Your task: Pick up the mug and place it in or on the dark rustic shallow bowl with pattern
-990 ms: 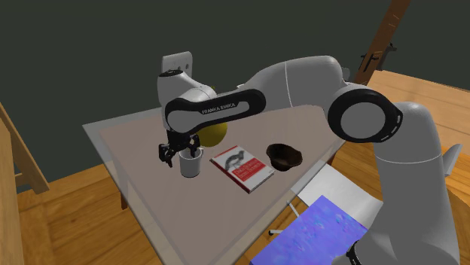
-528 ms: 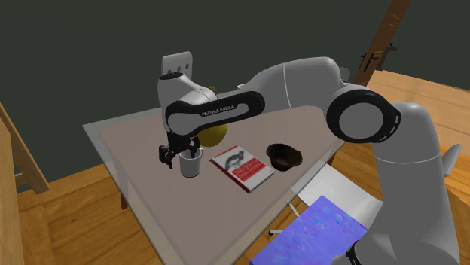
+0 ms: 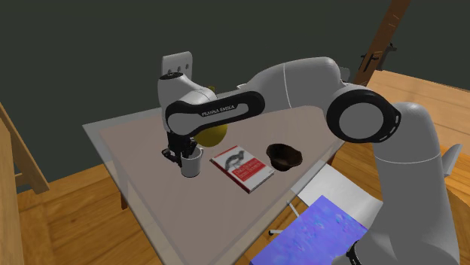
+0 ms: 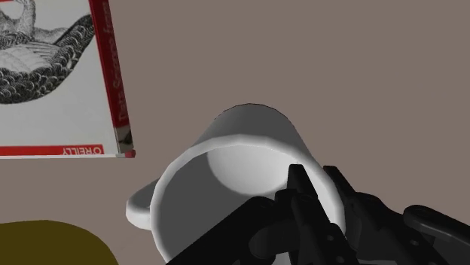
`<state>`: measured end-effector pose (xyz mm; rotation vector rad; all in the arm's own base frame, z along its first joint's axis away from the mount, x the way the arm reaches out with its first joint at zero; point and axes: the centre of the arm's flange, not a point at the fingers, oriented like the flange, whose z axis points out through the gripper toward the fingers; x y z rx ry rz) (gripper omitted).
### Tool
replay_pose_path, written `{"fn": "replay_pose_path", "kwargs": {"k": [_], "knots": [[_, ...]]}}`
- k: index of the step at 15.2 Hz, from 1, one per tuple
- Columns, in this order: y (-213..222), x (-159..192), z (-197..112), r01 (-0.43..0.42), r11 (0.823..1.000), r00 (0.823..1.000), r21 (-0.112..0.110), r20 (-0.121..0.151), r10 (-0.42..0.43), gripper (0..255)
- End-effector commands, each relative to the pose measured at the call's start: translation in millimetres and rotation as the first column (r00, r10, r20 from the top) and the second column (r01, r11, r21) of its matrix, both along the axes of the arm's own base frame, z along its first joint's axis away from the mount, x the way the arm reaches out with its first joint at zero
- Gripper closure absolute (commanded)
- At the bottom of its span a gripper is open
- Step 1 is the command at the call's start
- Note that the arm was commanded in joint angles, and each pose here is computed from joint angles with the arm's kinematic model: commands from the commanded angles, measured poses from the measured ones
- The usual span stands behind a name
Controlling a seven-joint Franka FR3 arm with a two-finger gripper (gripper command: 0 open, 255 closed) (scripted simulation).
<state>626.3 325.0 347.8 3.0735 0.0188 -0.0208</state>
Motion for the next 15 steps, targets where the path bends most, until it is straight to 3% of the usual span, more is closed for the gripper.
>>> {"fn": "replay_pose_path", "kwargs": {"k": [1, 15], "knots": [[0.0, 0.0, 0.0, 0.000, 1.000, 1.000, 0.000, 0.000, 0.000, 255], [0.0, 0.0, 63.3, 0.000, 1.000, 1.000, 0.000, 0.000, 0.000, 255]]}}
